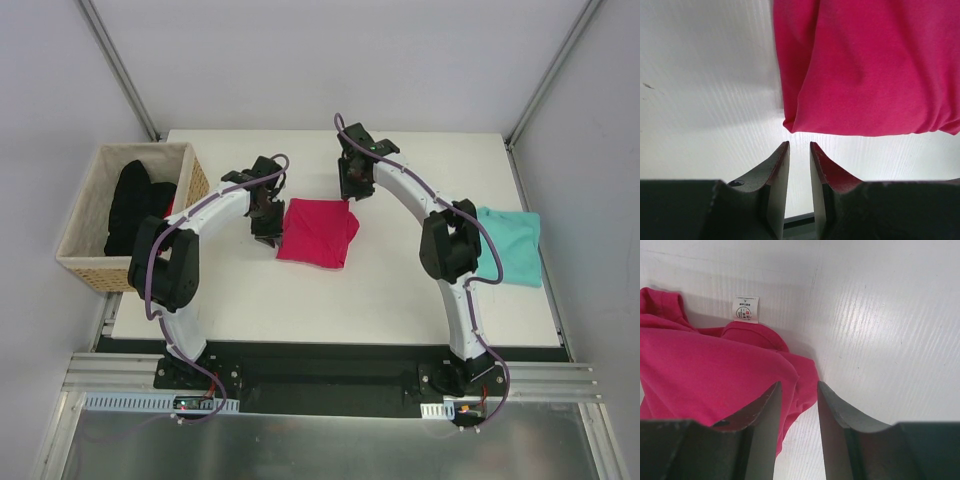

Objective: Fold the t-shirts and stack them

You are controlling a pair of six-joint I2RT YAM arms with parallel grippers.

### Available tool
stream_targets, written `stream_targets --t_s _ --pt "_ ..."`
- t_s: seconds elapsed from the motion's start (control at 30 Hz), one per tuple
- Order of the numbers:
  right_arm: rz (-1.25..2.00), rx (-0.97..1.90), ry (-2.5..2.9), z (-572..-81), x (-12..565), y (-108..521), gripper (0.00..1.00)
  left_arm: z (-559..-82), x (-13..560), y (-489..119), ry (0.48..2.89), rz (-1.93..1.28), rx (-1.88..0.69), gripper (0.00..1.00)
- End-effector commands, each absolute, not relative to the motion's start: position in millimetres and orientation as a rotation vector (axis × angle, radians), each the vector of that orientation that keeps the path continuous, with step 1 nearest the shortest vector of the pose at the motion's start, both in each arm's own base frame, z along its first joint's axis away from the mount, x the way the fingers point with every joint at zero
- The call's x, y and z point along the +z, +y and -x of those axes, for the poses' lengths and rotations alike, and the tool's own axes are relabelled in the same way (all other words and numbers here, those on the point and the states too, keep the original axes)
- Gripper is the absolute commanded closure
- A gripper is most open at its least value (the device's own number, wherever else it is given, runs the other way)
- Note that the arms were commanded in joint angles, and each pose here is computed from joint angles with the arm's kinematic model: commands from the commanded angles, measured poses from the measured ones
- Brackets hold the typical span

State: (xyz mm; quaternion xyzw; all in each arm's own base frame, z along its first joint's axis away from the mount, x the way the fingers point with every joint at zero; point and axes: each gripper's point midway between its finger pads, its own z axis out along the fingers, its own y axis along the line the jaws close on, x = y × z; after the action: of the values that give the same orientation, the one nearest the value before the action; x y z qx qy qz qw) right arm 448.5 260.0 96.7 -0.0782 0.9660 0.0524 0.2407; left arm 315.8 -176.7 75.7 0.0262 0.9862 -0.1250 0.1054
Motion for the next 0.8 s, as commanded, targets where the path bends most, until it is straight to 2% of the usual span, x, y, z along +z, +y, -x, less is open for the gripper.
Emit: stream_targets --t_s 0.0,0.77 --pt "0.210 0.174 2.606 -455.2 116.9 261.1 0.62 -313.2 84.1 -173.9 2.876 -0.060 -0.349 0.78" --pt "0.187 0.197 2.590 -455.6 124.8 258.0 0.62 -315.7 83.9 -176.4 2.867 -0.055 -0.363 0.80"
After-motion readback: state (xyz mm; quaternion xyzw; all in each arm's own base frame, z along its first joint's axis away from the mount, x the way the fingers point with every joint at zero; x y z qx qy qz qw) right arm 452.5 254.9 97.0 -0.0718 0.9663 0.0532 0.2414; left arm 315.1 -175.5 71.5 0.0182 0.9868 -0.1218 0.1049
